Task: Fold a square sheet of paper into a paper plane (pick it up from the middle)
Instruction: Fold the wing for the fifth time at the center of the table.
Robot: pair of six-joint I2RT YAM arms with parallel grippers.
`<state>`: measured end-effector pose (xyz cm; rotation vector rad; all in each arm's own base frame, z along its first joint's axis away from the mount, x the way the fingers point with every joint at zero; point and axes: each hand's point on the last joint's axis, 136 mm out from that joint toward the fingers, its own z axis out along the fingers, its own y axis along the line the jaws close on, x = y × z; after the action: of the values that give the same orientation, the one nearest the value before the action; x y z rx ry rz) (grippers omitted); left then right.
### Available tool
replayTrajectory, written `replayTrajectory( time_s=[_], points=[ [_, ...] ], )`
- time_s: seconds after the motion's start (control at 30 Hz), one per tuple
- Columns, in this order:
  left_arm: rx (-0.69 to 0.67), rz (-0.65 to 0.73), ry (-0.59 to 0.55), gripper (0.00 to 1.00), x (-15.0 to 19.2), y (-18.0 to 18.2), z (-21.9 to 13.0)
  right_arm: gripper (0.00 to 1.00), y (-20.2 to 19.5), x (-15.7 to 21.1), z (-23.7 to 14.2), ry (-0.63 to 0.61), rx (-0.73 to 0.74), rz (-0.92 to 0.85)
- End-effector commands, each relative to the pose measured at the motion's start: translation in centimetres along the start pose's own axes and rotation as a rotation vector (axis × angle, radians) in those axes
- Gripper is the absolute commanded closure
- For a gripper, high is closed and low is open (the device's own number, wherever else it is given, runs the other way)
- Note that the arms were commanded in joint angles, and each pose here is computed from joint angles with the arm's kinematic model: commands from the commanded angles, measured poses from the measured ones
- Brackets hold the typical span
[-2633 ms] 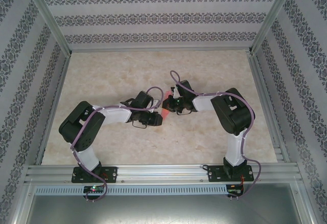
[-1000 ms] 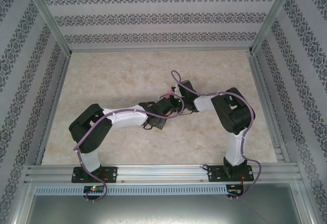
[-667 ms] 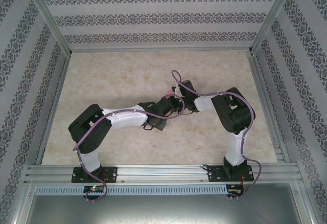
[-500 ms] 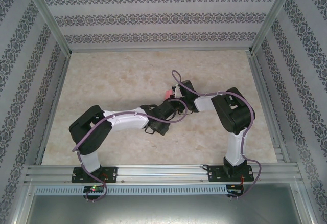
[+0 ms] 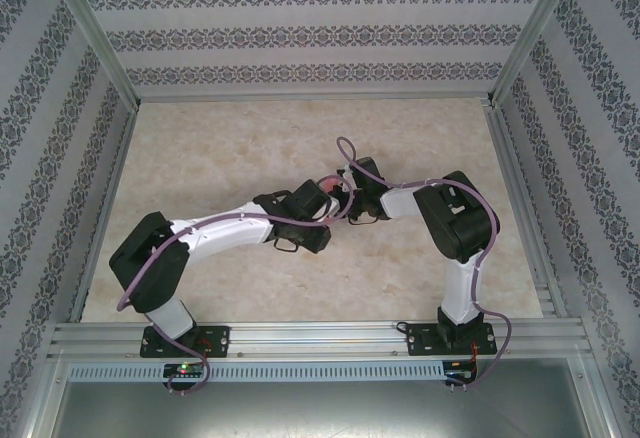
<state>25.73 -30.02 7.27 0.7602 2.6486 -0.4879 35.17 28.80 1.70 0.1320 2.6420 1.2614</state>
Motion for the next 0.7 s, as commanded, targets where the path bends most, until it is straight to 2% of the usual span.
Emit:
replayTrajectory(
  time_s=[0.0, 0.2, 0.67],
  points=[
    [0.057, -0.035, -0.027, 0.8, -1.1, 0.3, 1.0, 0.98, -6.9, 2.5, 0.6, 0.037, 0.199, 0.107],
    [0.131, -0.132, -0.079, 0.82, -2.2, 1.7, 2.0, 0.98, -6.6, 2.6, 0.6, 0.042, 0.191, 0.105],
    [0.203, -0.215, -0.045, 0.83, -0.4, 2.7, 4.7, 0.98, -6.7, 2.6, 0.7, 0.047, 0.19, 0.107]
  ],
)
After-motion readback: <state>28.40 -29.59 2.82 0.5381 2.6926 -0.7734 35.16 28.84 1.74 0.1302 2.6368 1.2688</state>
